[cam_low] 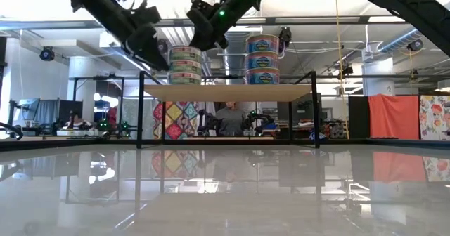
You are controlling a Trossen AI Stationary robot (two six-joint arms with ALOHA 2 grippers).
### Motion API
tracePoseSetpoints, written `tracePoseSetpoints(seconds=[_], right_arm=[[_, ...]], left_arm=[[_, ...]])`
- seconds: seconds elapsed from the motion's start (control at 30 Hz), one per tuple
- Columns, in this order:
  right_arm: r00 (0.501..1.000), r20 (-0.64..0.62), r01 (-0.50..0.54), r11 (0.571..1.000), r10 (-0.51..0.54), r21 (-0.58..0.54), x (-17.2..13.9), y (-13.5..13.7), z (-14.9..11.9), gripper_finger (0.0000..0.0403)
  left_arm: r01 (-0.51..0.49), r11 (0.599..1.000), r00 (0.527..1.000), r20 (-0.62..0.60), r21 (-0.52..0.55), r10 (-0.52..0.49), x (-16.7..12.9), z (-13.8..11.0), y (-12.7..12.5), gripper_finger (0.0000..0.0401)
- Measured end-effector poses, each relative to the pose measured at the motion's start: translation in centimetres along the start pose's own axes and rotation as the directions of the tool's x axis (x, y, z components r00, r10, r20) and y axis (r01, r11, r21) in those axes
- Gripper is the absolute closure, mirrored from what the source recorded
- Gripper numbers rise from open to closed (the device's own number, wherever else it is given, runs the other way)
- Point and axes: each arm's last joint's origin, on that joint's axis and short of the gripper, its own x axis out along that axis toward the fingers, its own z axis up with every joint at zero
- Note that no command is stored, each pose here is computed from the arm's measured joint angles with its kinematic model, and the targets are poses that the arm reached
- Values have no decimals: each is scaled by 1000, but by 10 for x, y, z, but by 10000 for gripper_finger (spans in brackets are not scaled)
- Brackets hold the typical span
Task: Stack canned seafood by type on shelf
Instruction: Stack the green tuna can on top of the green tuna can on the shelf, then return to Home Position
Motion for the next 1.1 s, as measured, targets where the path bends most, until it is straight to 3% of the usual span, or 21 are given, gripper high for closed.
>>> tracePoseSetpoints(seconds=[0.17,0.33,0.53,0.67,0.87,1.03,1.1], right_arm=[[1000,8,-2,1000,2,1,0,0,0,365],[997,72,10,1000,-11,18,0,-1,7,365],[993,114,12,999,-15,33,1,-2,10,365],[991,135,-7,998,-1,57,-6,2,15,365],[978,199,-74,996,64,46,-36,15,29,365],[939,318,-131,991,131,-22,-88,32,50,365],[922,358,-136,989,149,-63,-105,42,55,365]], left_arm=[[9,999,996,91,-51,-5,-23,11,5,2],[199,977,949,265,-82,-171,-56,15,-2,1],[317,946,874,408,-69,-263,-78,-4,-16,1],[360,931,850,434,-60,-300,-82,-19,-23,1],[394,918,823,462,-47,-330,-87,-32,-25,1],[521,852,739,523,-44,-425,-83,-44,-37,1],[531,846,732,525,-41,-434,-78,-52,-43,1]])
